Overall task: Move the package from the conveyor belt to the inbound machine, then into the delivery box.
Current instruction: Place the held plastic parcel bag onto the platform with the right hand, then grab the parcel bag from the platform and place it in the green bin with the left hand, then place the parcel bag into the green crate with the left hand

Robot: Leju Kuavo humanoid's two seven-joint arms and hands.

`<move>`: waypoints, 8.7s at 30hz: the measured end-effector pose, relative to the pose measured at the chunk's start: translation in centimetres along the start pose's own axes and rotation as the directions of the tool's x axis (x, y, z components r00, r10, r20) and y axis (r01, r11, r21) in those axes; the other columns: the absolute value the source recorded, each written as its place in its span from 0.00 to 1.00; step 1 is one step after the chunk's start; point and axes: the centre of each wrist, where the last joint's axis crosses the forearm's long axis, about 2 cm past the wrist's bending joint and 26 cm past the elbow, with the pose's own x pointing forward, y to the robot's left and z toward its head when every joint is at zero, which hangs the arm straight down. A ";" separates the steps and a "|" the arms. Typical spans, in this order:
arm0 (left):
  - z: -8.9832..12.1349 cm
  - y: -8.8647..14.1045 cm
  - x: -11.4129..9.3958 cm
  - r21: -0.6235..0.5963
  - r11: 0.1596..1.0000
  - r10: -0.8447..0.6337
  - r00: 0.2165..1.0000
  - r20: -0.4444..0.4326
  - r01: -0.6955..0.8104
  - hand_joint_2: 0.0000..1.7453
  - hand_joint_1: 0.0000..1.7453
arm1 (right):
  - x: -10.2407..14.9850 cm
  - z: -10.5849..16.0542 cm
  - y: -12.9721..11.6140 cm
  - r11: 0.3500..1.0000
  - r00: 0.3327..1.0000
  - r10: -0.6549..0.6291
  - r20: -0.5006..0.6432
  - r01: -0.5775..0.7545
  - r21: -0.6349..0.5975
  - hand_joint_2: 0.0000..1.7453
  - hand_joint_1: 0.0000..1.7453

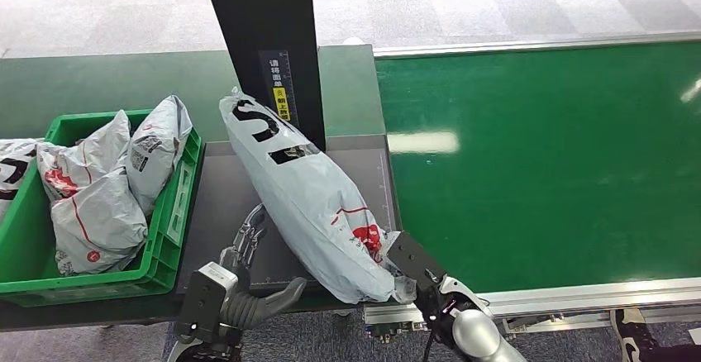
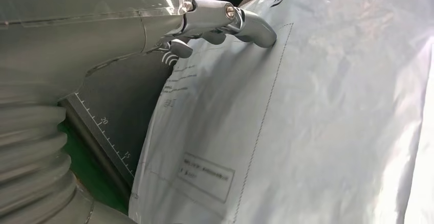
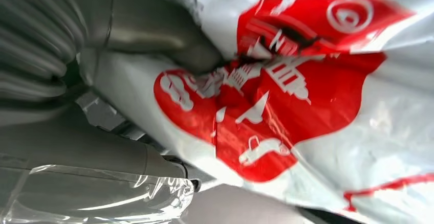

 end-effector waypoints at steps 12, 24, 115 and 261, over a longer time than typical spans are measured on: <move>-0.3 0.1 0.1 0.002 1.000 0.008 1.000 0.007 -0.008 1.00 0.00 | 0.3 -0.5 -2.3 0.995 0.999 -0.005 0.032 0.008 -0.098 1.00 0.00; -1.1 0.3 0.2 -0.012 1.000 0.006 1.000 0.025 -0.006 1.00 0.00 | 2.1 -1.0 -4.5 0.968 0.977 -0.068 0.201 0.113 -0.222 1.00 0.00; -1.0 -4.1 0.0 -0.565 0.817 -0.143 0.990 -0.004 0.115 1.00 0.00 | 8.7 1.6 -6.3 0.866 0.776 -0.148 0.613 0.401 -0.299 1.00 0.00; -18.9 32.5 19.8 0.823 0.135 -0.876 0.455 -0.161 0.552 1.00 1.00 | 8.4 4.3 -5.7 0.846 0.695 -0.252 0.673 0.495 -0.195 1.00 0.00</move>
